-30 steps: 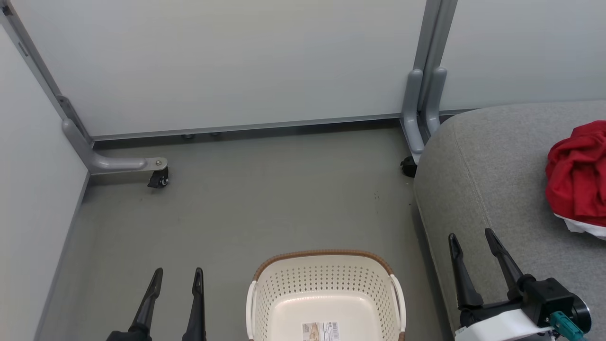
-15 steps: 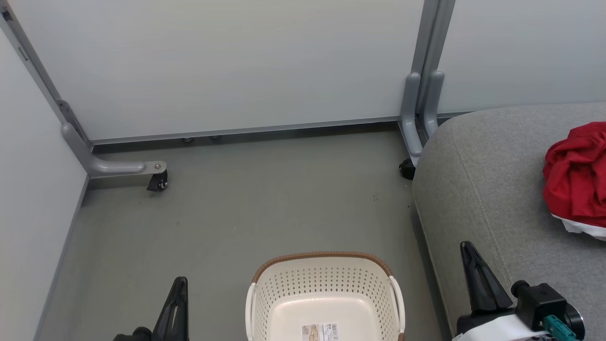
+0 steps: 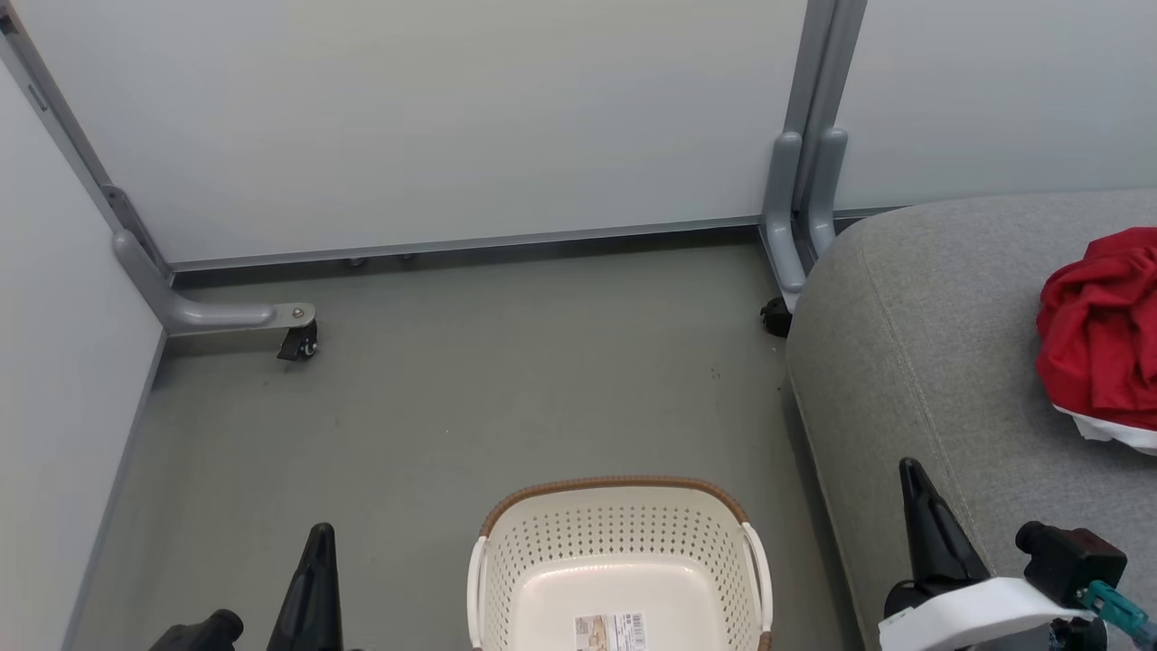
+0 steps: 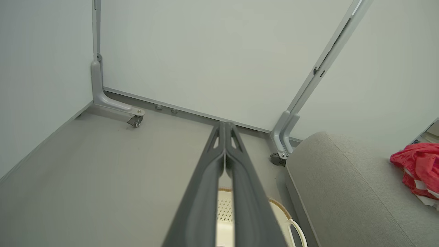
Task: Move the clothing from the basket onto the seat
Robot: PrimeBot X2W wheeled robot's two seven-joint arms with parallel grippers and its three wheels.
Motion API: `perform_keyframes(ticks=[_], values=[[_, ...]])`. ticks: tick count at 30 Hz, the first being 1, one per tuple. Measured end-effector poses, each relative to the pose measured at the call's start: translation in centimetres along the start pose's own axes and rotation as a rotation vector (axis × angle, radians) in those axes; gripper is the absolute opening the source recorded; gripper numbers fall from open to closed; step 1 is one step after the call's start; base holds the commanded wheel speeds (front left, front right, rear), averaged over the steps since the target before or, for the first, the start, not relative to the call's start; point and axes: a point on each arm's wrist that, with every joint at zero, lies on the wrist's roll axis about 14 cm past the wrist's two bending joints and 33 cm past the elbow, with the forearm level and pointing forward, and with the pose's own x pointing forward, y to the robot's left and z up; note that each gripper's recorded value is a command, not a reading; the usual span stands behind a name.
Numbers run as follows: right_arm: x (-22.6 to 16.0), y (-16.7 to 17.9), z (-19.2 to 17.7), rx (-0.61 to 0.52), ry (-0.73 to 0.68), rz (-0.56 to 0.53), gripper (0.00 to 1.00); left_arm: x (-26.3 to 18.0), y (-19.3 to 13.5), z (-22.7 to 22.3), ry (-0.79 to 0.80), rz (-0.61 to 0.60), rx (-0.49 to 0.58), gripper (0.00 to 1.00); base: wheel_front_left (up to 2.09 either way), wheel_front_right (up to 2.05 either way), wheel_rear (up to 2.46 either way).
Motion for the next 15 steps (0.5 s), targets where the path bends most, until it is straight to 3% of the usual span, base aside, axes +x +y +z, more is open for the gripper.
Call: perform_keyframes(ticks=[15], values=[[1.0,-1.3,0.2,0.237,0.003,-0.053,0.0,1.4,1.3,0.3,0.01,0.046,-0.224,0.0,0.0,0.0,0.0]])
